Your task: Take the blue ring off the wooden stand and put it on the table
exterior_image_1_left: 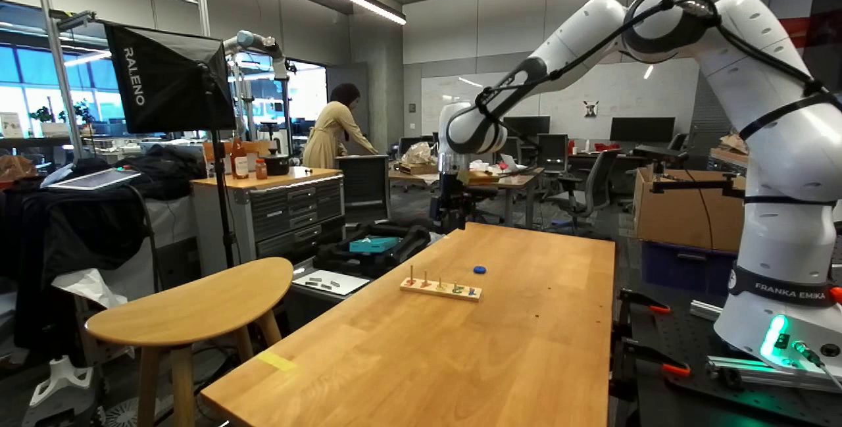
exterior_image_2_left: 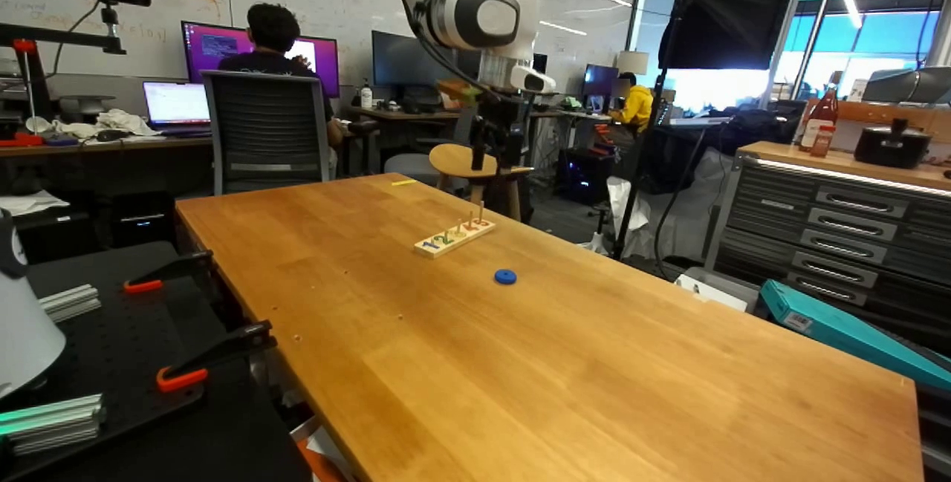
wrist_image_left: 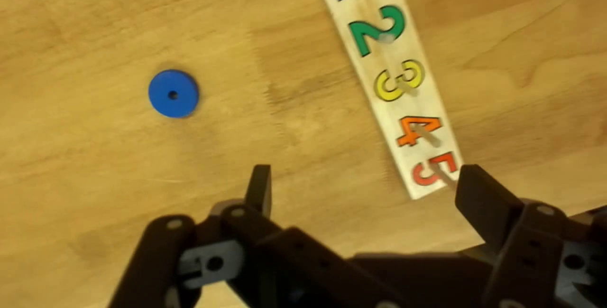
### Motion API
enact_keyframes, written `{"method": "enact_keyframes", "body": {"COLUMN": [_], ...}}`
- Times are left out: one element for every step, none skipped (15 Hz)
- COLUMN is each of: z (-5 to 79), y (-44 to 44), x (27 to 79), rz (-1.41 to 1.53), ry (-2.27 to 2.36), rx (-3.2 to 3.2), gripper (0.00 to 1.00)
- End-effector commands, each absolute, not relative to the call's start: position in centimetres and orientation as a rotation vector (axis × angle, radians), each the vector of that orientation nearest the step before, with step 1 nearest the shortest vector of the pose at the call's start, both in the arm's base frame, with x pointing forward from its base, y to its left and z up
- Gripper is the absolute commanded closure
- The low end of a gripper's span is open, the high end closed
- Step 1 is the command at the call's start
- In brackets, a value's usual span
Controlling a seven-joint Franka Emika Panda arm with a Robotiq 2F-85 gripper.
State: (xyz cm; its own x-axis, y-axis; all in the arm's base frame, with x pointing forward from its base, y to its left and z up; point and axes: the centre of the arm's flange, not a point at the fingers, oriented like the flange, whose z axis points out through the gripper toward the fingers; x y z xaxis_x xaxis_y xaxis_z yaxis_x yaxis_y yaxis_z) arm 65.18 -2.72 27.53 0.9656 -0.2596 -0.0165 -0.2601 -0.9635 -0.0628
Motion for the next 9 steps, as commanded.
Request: {"method": "enact_keyframes", "body": {"z": [36.7,39.2,41.6,44.0,39.2,41.4,42.9,43.7,43.8], "y": [-0.4,0.0,0.3,0.2,0.3,0.4,0.4,0.4,0.4], "x": [62.7,62.0,61.2,60.5,61.7,61.0,60.4,60.1,60.1], "rz": [0.144,0.19,0.198,0.224,0.191,0.201,0.198,0.194,0.195], "ry": [0.187,0.157,0.145,0.147,0.191,0.183,0.179,0.177,0.176], "rx": [-3.037,-3.041,-3.052,-3.055,-3.047,-3.046,-3.047,-3.047,-3.047], "gripper": [0.0,0.0,0.01,0.0,0.0,0.0,0.0,0.0,0.0]}}
